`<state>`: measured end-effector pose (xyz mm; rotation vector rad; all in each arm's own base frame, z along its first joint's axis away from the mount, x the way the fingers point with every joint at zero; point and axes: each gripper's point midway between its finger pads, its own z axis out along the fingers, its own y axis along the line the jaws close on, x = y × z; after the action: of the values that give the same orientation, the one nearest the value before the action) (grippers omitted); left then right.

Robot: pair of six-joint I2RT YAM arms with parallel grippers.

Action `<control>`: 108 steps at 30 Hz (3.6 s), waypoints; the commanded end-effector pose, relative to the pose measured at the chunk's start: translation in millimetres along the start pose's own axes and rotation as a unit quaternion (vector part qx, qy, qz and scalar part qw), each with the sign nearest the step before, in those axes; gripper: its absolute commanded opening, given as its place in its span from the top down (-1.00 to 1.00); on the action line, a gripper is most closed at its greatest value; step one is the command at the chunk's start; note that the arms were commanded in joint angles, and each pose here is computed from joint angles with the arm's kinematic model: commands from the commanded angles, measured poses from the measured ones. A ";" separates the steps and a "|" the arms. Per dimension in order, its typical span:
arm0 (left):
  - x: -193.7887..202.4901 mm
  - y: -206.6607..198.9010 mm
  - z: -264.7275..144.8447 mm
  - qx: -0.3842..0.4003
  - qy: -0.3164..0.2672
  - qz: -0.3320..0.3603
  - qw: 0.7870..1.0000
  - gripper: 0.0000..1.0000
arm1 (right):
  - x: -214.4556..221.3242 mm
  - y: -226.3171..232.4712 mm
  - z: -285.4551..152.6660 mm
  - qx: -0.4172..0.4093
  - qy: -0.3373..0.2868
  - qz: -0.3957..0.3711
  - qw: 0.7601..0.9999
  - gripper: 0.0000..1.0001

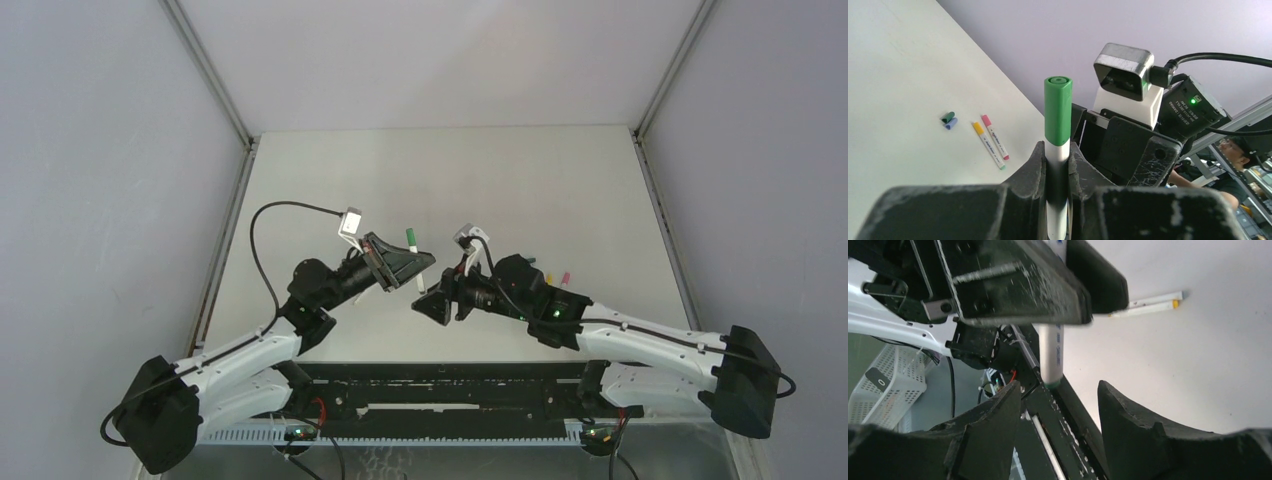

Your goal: Insert the pens into the pen caps

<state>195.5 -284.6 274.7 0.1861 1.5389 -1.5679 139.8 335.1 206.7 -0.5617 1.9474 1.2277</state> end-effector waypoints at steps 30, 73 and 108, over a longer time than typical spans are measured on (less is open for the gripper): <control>-17.3 98.7 -72.6 -0.321 0.035 0.180 0.929 -0.81 | 59.8 -150.5 -86.9 0.340 0.008 0.208 0.917 1.00; 22.9 224.8 -90.7 -0.500 0.214 0.204 0.814 0.14 | 73.7 -214.1 -142.6 0.423 -0.005 0.264 0.867 0.13; 49.1 256.3 -109.9 -0.533 0.251 0.195 0.784 0.29 | 61.6 -201.7 -134.2 0.381 -0.015 0.264 0.886 0.11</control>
<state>275.4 -160.7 27.4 0.2553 2.4241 -0.1329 180.9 123.0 60.7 0.4297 2.4859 0.5857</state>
